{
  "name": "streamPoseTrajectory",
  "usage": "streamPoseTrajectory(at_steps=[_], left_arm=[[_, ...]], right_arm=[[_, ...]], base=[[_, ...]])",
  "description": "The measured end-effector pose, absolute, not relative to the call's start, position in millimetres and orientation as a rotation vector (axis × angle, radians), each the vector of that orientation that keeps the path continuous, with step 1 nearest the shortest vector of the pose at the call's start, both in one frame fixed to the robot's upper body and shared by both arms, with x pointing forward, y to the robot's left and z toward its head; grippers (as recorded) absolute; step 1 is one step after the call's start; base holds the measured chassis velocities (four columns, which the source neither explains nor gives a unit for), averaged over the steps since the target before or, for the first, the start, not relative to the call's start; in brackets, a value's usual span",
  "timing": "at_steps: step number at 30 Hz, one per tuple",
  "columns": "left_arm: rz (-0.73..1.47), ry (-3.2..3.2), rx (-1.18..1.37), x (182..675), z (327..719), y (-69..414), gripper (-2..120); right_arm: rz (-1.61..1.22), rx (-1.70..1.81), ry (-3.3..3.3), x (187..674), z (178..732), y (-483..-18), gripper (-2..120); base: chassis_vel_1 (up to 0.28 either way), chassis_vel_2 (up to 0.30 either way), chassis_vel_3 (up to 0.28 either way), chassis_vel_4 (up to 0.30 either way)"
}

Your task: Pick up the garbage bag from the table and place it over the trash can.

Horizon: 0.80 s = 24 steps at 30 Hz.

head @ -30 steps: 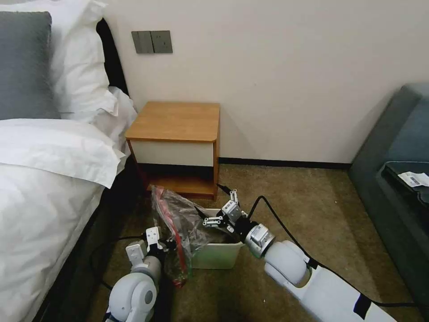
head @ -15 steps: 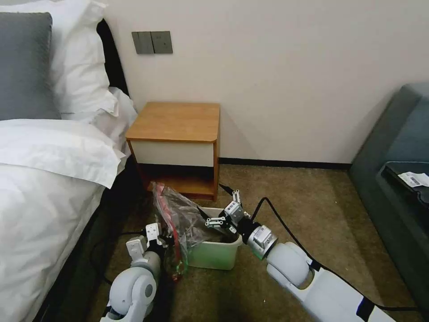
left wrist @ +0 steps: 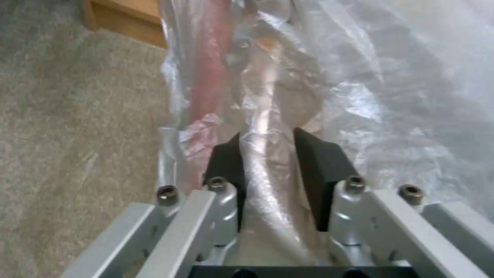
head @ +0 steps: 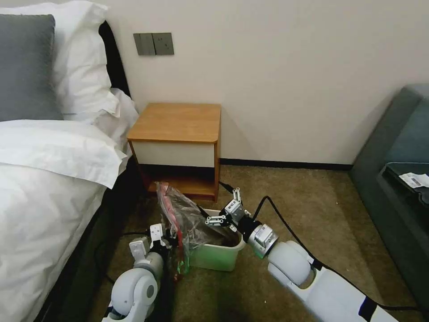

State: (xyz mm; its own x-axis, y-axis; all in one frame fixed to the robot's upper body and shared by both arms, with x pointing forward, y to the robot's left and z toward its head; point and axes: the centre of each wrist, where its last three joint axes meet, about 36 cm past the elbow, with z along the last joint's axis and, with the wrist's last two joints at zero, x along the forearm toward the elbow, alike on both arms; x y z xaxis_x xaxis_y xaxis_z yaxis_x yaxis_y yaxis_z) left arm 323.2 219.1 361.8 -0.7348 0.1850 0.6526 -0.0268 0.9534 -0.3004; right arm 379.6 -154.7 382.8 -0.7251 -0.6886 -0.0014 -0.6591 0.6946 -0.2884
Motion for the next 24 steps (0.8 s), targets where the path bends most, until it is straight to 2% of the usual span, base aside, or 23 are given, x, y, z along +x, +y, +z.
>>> streamPoseTrajectory(at_steps=[1, 5, 8, 24], left_arm=[[0.377, -2.369, -0.111, 323.2, 361.8, 219.1, 22], [0.363, -2.362, -0.108, 321.4, 360.7, 220.7, 9], [0.362, -2.362, -0.107, 321.2, 360.6, 221.0, 6], [0.339, -2.382, -0.013, 313.7, 355.9, 212.5, 6]], right_arm=[[-0.410, -1.113, 2.790, 379.6, 382.8, -154.7, 100], [-0.409, -1.115, 2.786, 380.1, 383.4, -153.9, 100], [-0.409, -1.115, 2.784, 380.5, 383.8, -153.4, 100], [-0.397, -1.110, 2.783, 378.0, 384.6, -150.5, 100]], base=[[0.000, 0.000, 0.000, 0.000], [0.000, 0.000, 0.000, 0.000], [0.000, 0.000, 0.000, 0.000], [0.000, 0.000, 0.000, 0.000]])
